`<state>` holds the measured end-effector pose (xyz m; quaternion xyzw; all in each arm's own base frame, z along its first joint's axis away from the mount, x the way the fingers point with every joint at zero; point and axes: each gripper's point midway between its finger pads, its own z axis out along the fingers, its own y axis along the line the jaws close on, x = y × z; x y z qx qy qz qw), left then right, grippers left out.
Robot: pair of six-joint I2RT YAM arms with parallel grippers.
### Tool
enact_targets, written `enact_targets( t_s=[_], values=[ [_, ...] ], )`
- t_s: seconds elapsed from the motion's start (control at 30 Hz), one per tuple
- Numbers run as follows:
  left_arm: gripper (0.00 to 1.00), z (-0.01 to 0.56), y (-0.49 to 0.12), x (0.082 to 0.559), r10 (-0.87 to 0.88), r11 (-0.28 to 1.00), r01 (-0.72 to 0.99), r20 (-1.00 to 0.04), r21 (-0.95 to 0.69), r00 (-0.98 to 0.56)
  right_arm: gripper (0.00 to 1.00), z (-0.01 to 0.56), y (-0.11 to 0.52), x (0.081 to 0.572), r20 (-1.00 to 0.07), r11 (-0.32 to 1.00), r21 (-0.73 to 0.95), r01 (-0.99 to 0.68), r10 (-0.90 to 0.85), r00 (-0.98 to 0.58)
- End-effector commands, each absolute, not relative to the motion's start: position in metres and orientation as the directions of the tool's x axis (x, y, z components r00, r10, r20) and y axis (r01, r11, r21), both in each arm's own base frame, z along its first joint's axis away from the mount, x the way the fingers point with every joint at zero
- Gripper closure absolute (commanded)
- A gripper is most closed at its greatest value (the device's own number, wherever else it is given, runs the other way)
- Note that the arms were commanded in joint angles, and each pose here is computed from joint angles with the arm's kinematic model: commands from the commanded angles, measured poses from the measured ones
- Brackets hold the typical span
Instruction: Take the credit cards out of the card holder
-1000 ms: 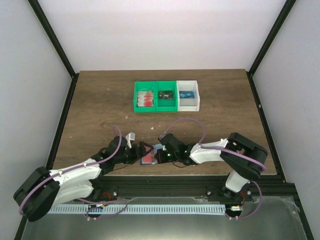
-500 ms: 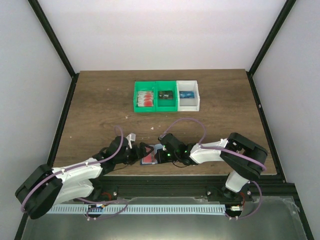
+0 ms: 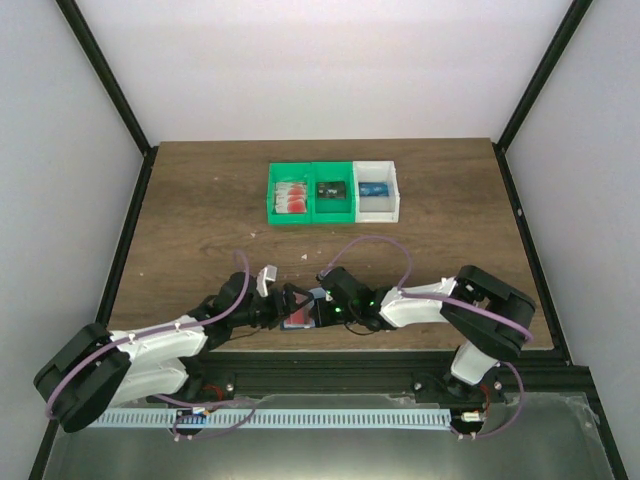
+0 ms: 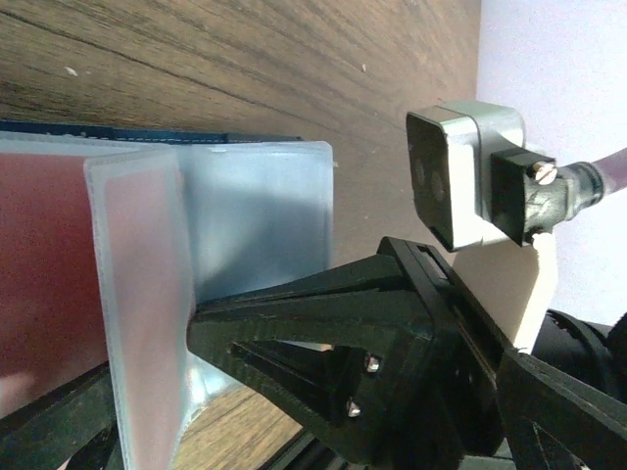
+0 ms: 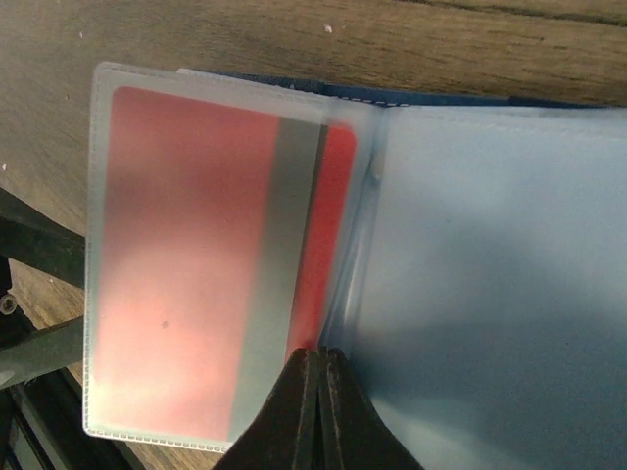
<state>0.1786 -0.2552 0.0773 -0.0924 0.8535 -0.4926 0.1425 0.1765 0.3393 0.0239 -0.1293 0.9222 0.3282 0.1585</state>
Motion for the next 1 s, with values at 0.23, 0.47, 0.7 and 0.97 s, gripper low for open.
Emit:
enact_targets(
  t_s=[0.23,0.47,0.7,0.97],
  values=[
    [0.01,0.104,-0.274,0.185,-0.293,0.409,0.033,-0.165,-0.912,-0.942,0.9,0.063,0.317,0.184,-0.505,0.745,0.56,-0.362,-0.039,-0.862],
    [0.0,0.11,-0.299,0.182,-0.245,0.385,0.059,-0.164,-0.921,-0.956,0.9,0.067,0.286,0.189,-0.545,0.796,0.524,-0.305,0.038,-0.837],
    [0.0,0.122,-0.305,0.191,-0.255,0.4,0.107,-0.223,-0.91,-0.941,0.88,0.093,0.269,0.189,-0.603,0.778,0.543,-0.315,0.1,-0.791],
    [0.05,0.094,-0.278,0.195,-0.31,0.492,0.046,-0.225,-0.869,-0.924,0.88,0.113,0.286,0.184,-0.615,0.713,0.581,-0.392,0.07,-0.785]
  ],
)
